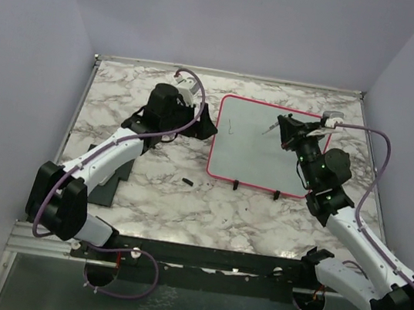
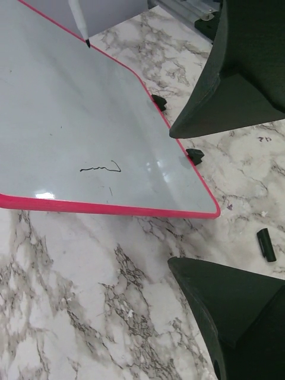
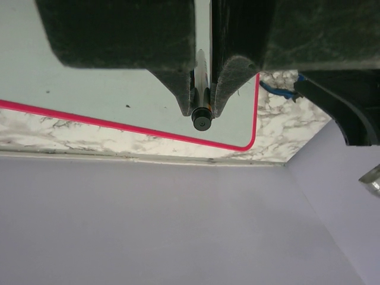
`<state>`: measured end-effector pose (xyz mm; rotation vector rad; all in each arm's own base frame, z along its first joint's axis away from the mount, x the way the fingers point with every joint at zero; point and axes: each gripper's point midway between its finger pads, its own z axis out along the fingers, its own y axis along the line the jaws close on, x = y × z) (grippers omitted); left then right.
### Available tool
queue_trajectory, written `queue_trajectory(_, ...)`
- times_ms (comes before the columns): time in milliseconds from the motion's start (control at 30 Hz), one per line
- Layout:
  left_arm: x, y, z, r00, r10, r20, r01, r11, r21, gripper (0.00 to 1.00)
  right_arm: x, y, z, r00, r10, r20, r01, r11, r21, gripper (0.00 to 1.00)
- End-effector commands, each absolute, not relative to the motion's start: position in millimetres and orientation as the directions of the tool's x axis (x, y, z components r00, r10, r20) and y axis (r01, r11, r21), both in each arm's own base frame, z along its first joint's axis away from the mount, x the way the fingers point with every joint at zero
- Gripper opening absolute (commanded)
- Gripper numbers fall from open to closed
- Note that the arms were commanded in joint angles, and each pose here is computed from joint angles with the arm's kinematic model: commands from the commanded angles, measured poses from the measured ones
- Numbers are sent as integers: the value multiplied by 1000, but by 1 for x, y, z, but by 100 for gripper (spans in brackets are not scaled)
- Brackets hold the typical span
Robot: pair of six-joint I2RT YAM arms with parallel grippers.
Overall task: Write a sentence on the whiteboard
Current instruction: Move the whiteboard to the center of the board, then hold the whiteboard at the center of the board.
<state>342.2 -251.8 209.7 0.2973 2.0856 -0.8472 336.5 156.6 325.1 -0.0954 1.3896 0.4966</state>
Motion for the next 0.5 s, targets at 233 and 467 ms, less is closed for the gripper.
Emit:
queue_trajectory(233, 370, -272, 229, -565, -116, -817, 674, 506, -538, 77, 343, 216, 329, 140, 262, -955, -500, 851, 160, 1)
queue_trajectory(467, 383, -272, 215, -579, -111, -808, 647, 541, -538, 74, 351, 235, 322, 156, 240, -958, -485, 863, 137, 1)
